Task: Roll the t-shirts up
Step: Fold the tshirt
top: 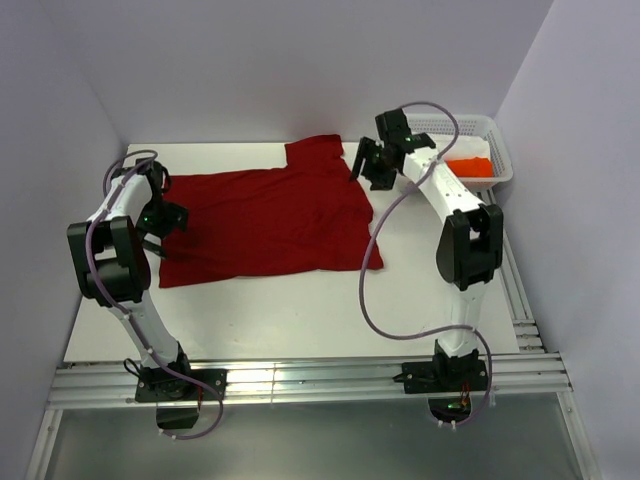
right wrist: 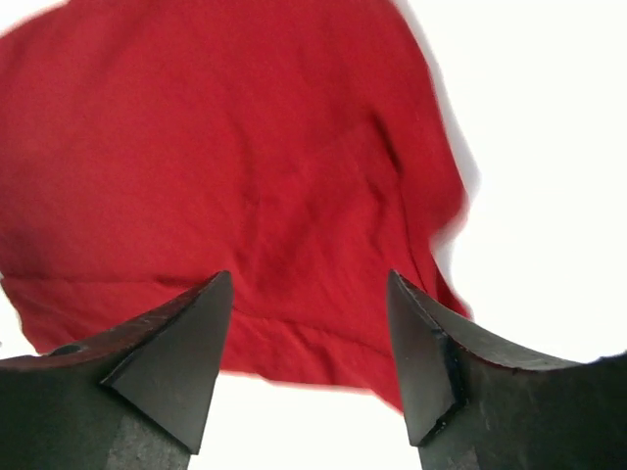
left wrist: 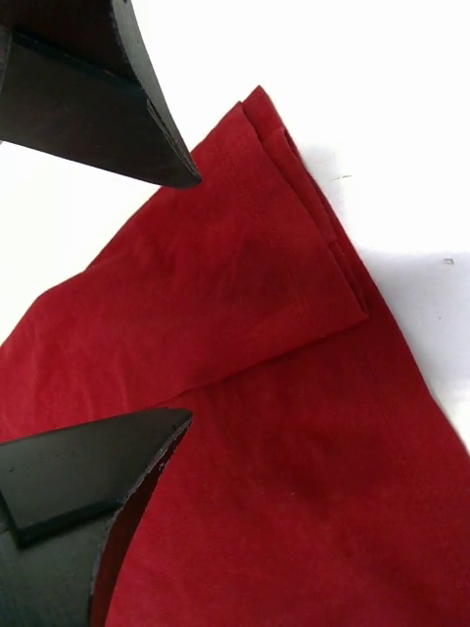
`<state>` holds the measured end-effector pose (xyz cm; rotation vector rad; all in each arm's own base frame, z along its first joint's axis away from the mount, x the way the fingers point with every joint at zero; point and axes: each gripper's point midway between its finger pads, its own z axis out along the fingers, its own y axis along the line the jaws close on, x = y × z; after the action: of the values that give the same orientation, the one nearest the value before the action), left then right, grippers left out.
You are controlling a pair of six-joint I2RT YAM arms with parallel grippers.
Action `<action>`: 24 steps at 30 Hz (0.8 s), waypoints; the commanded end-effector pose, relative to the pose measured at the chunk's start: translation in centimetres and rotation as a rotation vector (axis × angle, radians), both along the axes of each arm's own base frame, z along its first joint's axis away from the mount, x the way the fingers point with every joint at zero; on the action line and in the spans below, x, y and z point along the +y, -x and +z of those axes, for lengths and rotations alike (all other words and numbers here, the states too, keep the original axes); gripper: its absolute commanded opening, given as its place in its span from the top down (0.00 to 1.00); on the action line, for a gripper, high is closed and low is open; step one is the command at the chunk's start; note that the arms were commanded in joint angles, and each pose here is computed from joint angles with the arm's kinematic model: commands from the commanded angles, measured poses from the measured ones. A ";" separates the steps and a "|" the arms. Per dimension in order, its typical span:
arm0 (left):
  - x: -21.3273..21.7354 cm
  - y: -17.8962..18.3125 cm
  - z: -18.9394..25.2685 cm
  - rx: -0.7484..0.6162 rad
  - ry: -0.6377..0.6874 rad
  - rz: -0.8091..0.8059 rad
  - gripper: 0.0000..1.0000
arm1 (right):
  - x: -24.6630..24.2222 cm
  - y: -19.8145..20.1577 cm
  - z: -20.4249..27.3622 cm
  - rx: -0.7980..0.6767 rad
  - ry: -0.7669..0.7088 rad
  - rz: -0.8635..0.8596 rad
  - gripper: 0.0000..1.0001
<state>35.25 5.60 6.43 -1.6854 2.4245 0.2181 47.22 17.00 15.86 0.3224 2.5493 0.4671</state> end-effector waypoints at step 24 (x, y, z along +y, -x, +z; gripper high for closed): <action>3.3 7.4 -1.1 0.027 -0.042 -0.181 0.01 | -4.0 15.4 -11.4 0.204 0.030 0.031 0.42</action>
<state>27.55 8.04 5.23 -1.4836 2.5625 0.2759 30.34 13.43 4.52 0.3590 2.8027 0.4642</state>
